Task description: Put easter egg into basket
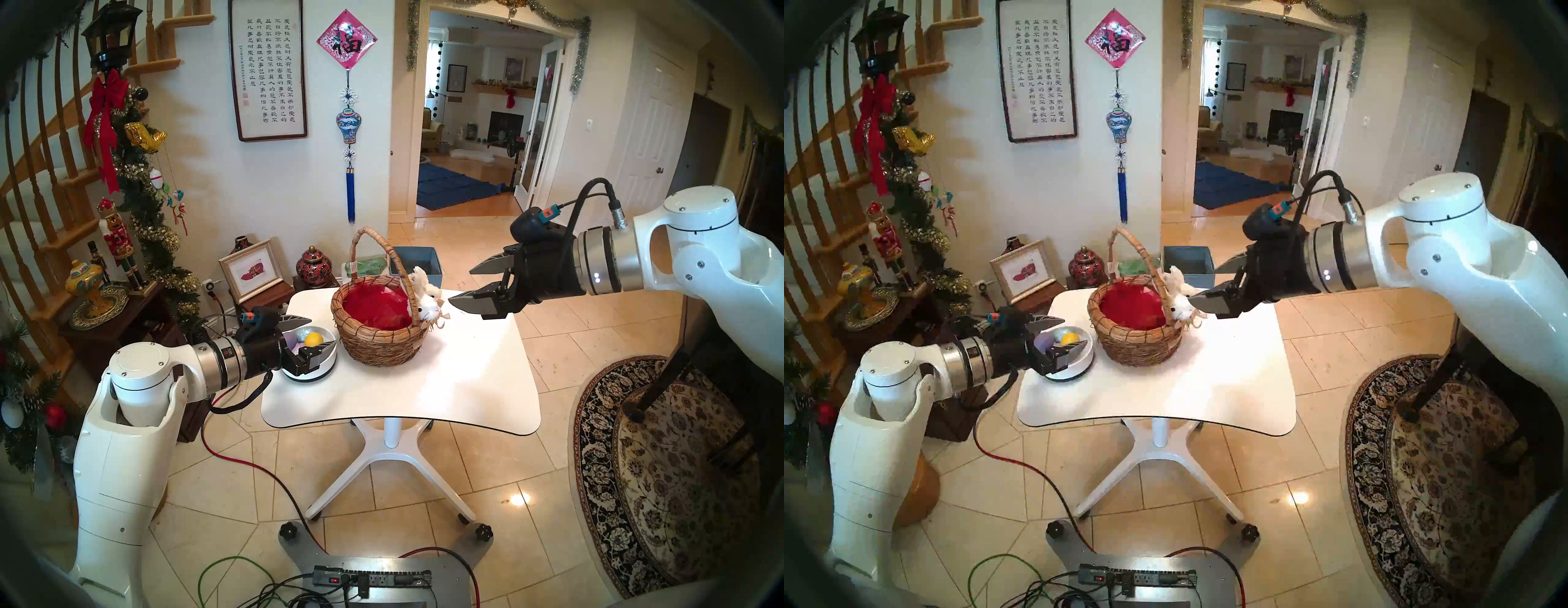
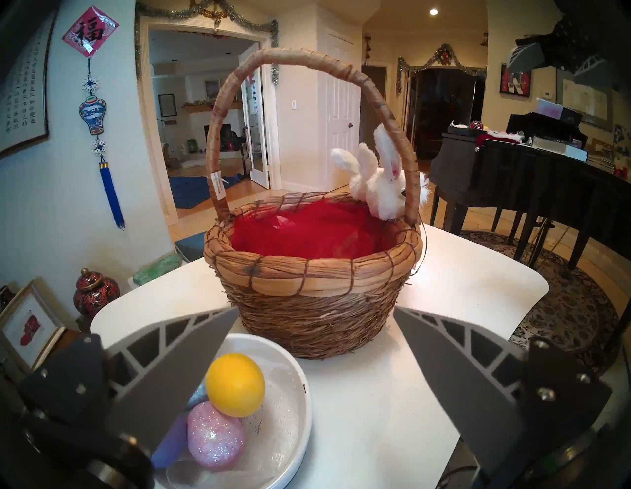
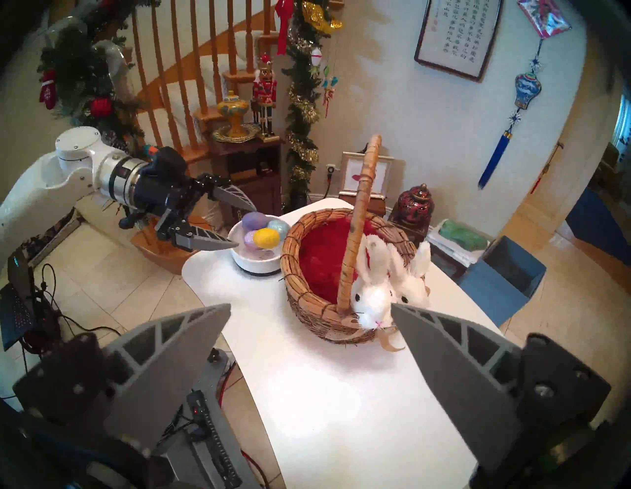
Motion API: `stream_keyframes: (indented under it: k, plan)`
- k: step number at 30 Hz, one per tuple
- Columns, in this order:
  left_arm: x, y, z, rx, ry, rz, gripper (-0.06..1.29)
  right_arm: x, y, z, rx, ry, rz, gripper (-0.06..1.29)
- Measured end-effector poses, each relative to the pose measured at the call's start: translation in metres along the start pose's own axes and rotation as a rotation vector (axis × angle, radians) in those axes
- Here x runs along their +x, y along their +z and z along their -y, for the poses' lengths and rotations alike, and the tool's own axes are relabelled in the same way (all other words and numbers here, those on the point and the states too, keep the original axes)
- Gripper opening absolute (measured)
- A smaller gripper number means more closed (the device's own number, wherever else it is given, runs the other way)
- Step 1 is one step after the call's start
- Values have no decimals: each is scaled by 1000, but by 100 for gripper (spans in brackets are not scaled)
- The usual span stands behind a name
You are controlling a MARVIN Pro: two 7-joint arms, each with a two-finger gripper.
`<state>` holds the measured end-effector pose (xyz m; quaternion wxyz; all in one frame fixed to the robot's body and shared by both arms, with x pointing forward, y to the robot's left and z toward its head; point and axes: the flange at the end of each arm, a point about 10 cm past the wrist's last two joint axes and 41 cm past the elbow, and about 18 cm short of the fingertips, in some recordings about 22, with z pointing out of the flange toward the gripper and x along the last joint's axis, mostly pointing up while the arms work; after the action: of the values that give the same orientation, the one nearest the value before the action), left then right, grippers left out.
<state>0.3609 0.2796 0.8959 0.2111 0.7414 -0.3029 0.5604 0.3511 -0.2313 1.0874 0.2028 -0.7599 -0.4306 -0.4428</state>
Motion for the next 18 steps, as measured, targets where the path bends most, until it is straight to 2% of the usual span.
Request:
stream_keyframes:
  k: [18]
  plan:
    - [0,0,0,0,0,0,123,-13,-8,-4,-28,23,-58,121]
